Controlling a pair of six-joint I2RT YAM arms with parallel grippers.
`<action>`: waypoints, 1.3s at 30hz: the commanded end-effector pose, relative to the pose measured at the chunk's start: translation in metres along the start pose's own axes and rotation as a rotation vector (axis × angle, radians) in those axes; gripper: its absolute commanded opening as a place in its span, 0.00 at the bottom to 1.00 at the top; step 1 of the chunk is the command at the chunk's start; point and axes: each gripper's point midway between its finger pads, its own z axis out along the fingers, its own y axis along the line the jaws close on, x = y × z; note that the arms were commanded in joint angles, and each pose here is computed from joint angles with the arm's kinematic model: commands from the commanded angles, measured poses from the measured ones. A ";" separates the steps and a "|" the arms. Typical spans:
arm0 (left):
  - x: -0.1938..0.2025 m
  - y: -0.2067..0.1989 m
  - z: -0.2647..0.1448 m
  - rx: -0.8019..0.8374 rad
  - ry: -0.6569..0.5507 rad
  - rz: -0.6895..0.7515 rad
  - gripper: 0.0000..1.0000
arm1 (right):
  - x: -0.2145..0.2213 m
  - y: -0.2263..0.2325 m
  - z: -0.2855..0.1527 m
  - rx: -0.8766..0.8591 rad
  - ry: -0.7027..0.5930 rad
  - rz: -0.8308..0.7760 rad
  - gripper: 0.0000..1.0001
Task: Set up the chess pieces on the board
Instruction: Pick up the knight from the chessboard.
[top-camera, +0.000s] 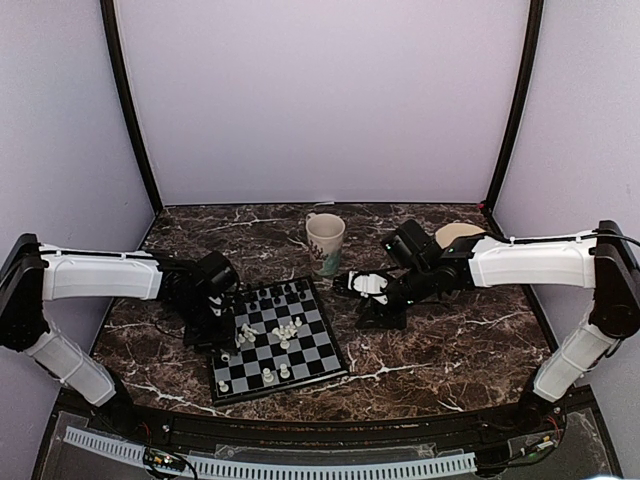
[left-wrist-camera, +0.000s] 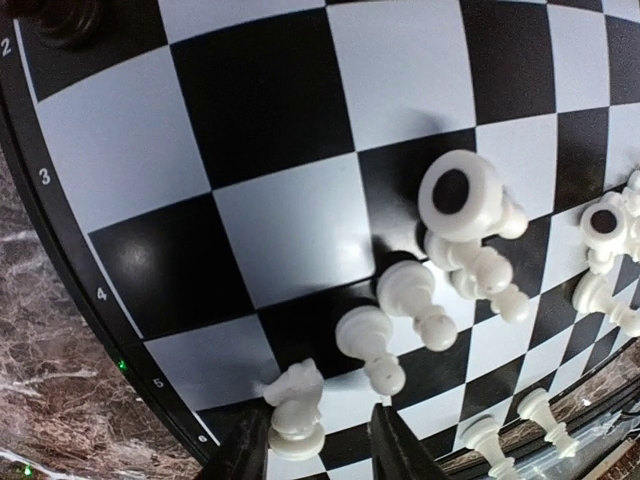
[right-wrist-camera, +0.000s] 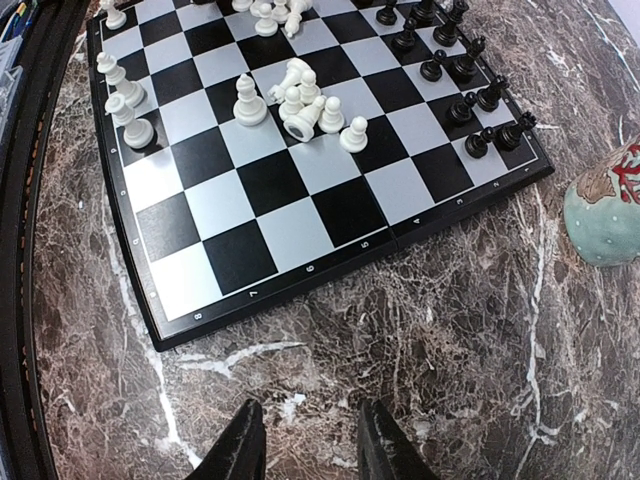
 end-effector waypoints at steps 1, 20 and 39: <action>0.011 0.014 -0.002 -0.106 0.029 0.058 0.38 | -0.001 -0.001 0.000 -0.001 -0.014 -0.005 0.32; 0.006 0.014 0.004 -0.221 0.012 0.141 0.30 | 0.001 0.000 0.001 -0.004 -0.005 -0.005 0.32; -0.004 -0.014 -0.025 -0.088 -0.127 0.414 0.14 | -0.027 -0.017 -0.020 0.033 -0.073 0.086 0.31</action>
